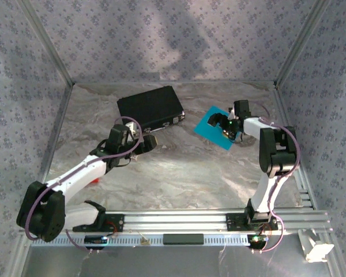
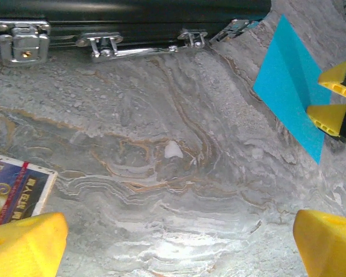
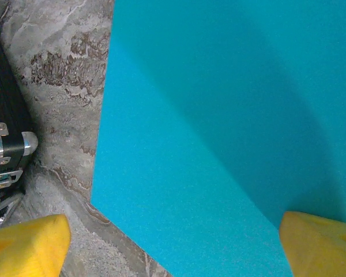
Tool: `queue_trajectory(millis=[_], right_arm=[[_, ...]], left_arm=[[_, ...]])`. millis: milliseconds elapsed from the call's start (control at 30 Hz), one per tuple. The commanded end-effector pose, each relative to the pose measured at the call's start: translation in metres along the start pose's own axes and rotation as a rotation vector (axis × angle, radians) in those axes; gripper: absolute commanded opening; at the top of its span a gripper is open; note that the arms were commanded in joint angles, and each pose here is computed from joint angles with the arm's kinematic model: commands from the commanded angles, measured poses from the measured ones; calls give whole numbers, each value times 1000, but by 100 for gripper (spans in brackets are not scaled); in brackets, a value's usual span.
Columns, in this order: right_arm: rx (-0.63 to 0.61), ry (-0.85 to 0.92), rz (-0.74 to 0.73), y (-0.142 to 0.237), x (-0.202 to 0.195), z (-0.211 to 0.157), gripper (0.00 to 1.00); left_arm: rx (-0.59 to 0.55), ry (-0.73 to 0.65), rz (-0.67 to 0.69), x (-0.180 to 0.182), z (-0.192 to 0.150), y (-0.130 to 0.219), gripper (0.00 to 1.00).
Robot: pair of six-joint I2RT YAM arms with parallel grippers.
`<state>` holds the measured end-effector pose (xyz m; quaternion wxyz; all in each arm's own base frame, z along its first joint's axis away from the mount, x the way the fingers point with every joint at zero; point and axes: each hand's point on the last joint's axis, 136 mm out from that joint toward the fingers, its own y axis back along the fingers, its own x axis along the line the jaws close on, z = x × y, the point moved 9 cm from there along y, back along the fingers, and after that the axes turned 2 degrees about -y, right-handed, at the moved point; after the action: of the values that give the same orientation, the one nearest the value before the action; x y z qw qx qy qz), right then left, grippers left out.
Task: Fold a paper plane with a square sheet of paper (pick it up from the middle)
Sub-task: Move the square sheet of paper to the center of the table.
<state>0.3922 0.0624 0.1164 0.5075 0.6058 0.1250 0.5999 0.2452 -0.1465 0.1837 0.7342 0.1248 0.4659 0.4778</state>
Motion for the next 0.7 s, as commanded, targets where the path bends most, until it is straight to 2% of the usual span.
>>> queue_trajectory(millis=[0, 400, 667], right_arm=[[116, -27, -65, -5, -15, -27, 96], [220, 69, -113, 13, -9, -114, 96], [319, 246, -64, 12, 16, -180, 96]], left_arm=[[-34, -29, 14, -8, 5, 4, 100], [-97, -43, 29, -8, -1, 20, 100], [-93, -42, 54, -2, -7, 22, 100]])
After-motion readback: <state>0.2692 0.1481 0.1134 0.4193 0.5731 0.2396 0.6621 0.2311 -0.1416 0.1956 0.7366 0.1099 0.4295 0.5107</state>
